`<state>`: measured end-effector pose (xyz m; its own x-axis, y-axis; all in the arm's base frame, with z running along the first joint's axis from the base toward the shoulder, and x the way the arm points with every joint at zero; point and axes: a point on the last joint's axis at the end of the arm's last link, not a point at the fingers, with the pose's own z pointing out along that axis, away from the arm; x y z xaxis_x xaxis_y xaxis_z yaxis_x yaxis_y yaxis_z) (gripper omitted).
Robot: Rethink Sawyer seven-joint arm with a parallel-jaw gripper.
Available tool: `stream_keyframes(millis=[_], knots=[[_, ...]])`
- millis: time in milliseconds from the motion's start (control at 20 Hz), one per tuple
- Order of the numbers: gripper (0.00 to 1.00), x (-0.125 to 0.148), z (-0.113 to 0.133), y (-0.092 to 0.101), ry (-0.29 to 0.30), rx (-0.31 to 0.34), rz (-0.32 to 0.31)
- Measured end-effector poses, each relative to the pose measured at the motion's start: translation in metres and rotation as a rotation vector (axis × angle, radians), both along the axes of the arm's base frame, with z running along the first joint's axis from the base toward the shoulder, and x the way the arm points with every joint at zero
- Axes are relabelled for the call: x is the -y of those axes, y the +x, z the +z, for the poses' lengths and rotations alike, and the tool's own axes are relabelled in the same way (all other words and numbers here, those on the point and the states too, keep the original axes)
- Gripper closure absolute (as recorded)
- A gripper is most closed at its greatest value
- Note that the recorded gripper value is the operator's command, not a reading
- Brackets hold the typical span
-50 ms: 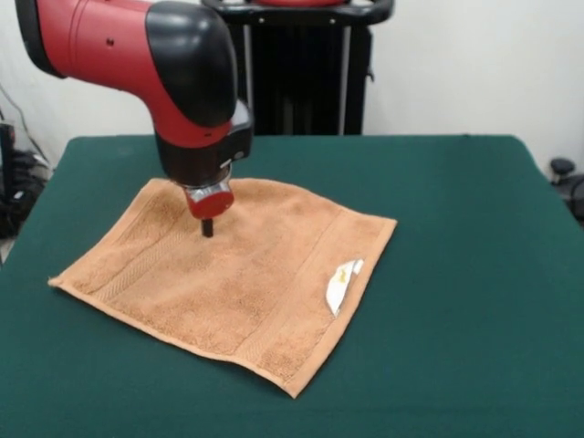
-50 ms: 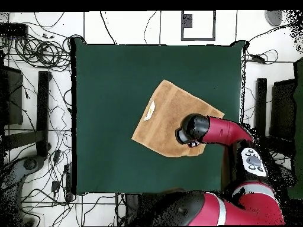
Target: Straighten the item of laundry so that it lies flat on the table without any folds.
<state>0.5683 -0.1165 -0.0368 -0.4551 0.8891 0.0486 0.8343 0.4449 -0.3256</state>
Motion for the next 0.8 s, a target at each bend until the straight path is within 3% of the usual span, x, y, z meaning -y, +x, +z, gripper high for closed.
stream_keyframes(millis=[800], knots=[[0.00, 0.021, -0.003, 0.040, -0.045, 0.068, 0.007]])
